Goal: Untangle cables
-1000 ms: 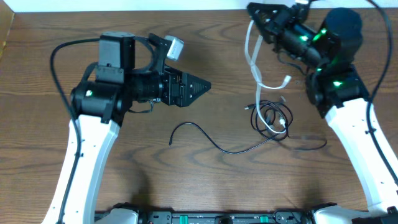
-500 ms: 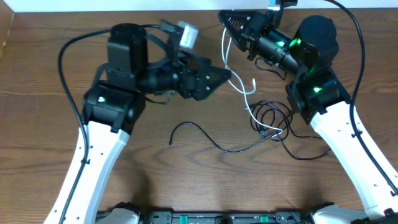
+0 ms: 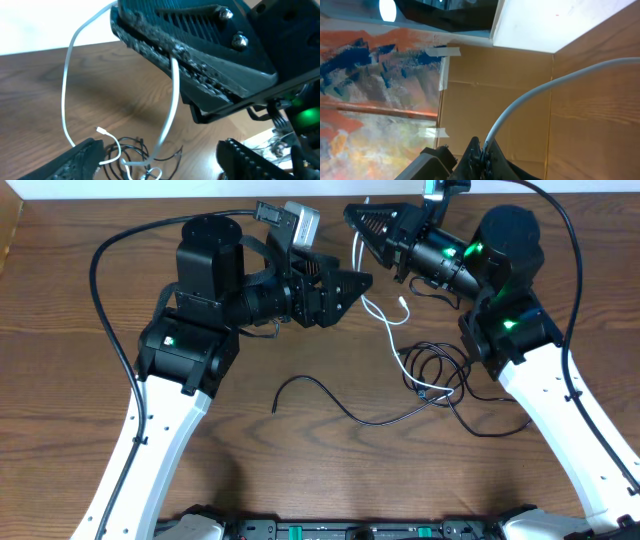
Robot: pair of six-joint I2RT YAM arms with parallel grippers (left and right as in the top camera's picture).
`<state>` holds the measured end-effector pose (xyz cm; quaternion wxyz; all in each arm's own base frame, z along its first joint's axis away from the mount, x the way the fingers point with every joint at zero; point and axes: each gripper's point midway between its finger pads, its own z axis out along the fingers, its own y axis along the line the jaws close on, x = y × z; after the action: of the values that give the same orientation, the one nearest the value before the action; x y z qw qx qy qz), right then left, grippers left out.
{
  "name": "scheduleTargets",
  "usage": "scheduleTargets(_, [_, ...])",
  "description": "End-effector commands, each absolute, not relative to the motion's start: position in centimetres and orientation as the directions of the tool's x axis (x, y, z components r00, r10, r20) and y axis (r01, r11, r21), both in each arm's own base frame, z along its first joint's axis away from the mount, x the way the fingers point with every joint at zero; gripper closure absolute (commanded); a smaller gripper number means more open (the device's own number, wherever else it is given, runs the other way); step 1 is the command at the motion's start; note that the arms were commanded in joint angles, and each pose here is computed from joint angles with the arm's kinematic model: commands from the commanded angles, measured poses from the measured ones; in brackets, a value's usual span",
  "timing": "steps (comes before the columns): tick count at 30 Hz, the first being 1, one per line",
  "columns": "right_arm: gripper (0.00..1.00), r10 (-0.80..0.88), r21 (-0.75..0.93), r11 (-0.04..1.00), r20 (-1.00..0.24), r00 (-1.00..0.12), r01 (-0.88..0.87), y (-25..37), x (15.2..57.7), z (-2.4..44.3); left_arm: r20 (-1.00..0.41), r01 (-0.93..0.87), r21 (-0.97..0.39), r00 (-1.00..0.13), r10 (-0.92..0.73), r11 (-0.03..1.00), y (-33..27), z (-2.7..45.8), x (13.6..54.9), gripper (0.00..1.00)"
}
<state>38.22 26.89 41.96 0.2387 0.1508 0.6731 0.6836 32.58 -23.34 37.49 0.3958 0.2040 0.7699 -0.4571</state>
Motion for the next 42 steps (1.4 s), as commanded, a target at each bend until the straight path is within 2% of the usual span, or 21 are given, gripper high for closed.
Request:
scheduleTargets(1, [0.98,0.498,0.993,-0.017,-0.096,-0.862,-0.121,27.4,37.3,43.0,-0.802,0.674,-0.534,-0.595,-0.052,0.511,-23.4,37.6,32.9,0.29])
scheduleTargets(2, [0.98,0.495,0.992,-0.019,-0.101,-0.863,-0.126,27.4,37.2,43.1,-0.801,0.675,-0.535,-0.596,-0.052,0.509,-23.4,37.6,32.9,0.34])
scheduleTargets(6, [0.98,0.485,0.992,-0.019,-0.101,-0.868,-0.126,27.5,37.1,43.1,-0.800,0.704,-0.548,-0.600,-0.034,0.452,-23.9,38.0,31.9,0.38])
scheduleTargets(8, [0.98,0.481,0.992,-0.019,-0.101,-0.871,-0.126,27.5,37.0,43.1,-0.800,0.705,-0.548,-0.600,-0.034,0.450,-24.0,38.0,31.9,0.49])
scheduleTargets(21, [0.99,0.460,0.992,-0.022,-0.100,-0.882,-0.124,27.7,36.6,43.1,-0.805,0.731,-0.551,-0.593,-0.023,0.402,-24.4,38.6,31.2,0.63])
scheduleTargets(27, [0.99,0.460,0.992,-0.022,-0.100,-0.882,-0.124,27.7,36.6,43.1,-0.805,0.732,-0.550,-0.592,-0.023,0.402,-24.4,38.6,31.2,0.81])
scheduleTargets(29, [0.99,0.460,0.992,-0.022,-0.100,-0.882,-0.124,27.7,36.6,43.1,-0.805,0.732,-0.550,-0.592,-0.023,0.402,-24.4,38.6,31.2,0.81])
scheduleTargets(30, [0.99,0.460,0.992,-0.022,-0.100,-0.882,-0.124,27.7,36.6,43.1,-0.805,0.732,-0.550,-0.592,-0.023,0.402,-24.4,38.6,31.2,0.91])
scheduleTargets(35, [0.99,0.467,0.992,-0.018,-0.105,-0.878,-0.128,27.4,36.9,43.1,-0.803,0.730,-0.553,-0.595,-0.025,0.402,-24.4,38.6,31.2,0.93])
scheduleTargets(37, [0.98,0.491,0.986,0.008,-0.150,-0.858,-0.168,26.8,37.5,43.1,-0.790,0.712,-0.571,-0.612,-0.039,0.409,-24.3,38.6,31.4,0.93])
scheduleTargets(38, [0.93,0.503,0.980,0.028,-0.184,-0.845,-0.197,26.3,37.8,43.0,-0.779,0.695,-0.586,-0.624,-0.054,0.417,-24.2,38.6,31.6,0.93])
scheduleTargets(39, [0.78,0.522,0.971,0.073,-0.231,-0.821,-0.227,25.2,38.6,42.6,-0.758,0.669,-0.619,-0.645,-0.091,0.412,-24.1,39.2,31.8,0.93])
scheduleTargets(40, [0.69,0.533,0.971,0.100,-0.237,-0.812,-0.218,24.4,39.1,42.0,-0.747,0.656,-0.638,-0.654,-0.117,0.403,-24.0,39.8,31.9,0.93])
scheduleTargets(41, [0.56,0.541,0.974,0.121,-0.227,-0.810,-0.192,23.6,39.6,41.2,-0.742,0.650,-0.651,-0.655,-0.145,0.392,-23.9,40.6,31.9,0.93])
scheduleTargets(42, [0.50,0.552,0.978,0.139,-0.206,-0.808,-0.154,22.6,40.0,40.3,-0.741,0.651,-0.657,-0.649,-0.169,0.381,-23.8,41.4,31.9,0.93])
